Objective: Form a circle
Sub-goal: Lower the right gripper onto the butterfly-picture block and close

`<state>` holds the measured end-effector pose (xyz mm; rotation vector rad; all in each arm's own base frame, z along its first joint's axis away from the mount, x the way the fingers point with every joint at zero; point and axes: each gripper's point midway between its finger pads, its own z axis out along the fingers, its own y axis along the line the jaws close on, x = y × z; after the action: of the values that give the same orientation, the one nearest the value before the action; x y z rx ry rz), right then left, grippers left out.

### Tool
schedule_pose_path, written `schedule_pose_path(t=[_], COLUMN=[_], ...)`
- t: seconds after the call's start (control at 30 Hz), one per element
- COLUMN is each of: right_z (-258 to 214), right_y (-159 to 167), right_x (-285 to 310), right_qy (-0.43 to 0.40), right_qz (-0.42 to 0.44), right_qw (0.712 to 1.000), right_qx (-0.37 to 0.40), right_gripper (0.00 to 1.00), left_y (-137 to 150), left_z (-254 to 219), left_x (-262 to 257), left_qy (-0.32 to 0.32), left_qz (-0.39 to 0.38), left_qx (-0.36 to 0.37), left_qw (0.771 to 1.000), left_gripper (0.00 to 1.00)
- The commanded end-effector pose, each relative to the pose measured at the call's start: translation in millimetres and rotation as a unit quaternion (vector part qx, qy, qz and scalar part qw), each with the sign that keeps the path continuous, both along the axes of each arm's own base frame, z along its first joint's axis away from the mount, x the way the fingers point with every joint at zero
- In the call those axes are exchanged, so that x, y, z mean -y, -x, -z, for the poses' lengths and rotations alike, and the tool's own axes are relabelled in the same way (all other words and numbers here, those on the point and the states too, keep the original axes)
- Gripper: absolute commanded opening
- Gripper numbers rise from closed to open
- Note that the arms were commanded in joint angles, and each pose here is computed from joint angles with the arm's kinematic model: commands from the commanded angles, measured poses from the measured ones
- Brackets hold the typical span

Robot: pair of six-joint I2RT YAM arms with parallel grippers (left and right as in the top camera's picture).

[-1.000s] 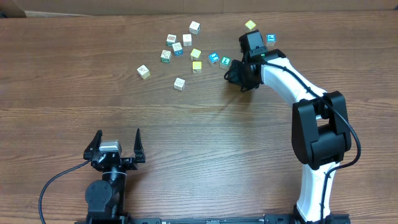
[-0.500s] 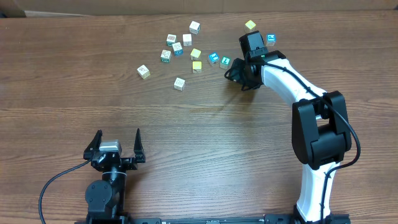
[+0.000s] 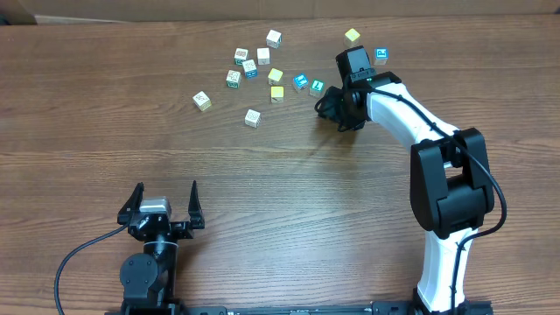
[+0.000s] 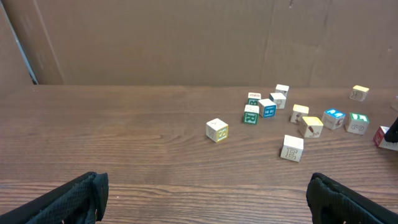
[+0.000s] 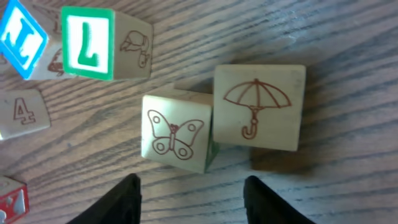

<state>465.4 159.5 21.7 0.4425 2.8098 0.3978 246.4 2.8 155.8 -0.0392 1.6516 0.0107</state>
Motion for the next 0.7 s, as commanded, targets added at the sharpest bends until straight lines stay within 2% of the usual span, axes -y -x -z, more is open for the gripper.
schedule_pose_path(t=[0.0,0.2,0.43,0.6,0.67], right_z=[4,-4,-11,-16,-17], right_y=[0,-18,-40,-49,-51], right_x=[-3,-5,9,11,10], right_qy=[0.003,-0.003,0.031,0.036,0.035], right_qz=[-0.005,-0.004,0.021,0.027,0.028], right_qw=[1.0,0.999,0.995,0.992,0.992], right_qx=[0.004,0.043,0.092,0.114,0.118], right_gripper=[0.5,0.54,0.72,0.8,0.9], left_y=[0,0,0,0,0], left_z=[-1,-1,-1,-1,-1], left_x=[3,3,3,3,3], left_qy=[-0.008,-0.008,-0.008,-0.008,-0.008], left_qz=[0.007,0.007,0.007,0.007,0.007], left_qx=[0.005,0.005,0.005,0.005,0.005], left_qw=[1.0,1.0,1.0,1.0,1.0], left_gripper=[1.0,0.99,0.99,1.0,1.0])
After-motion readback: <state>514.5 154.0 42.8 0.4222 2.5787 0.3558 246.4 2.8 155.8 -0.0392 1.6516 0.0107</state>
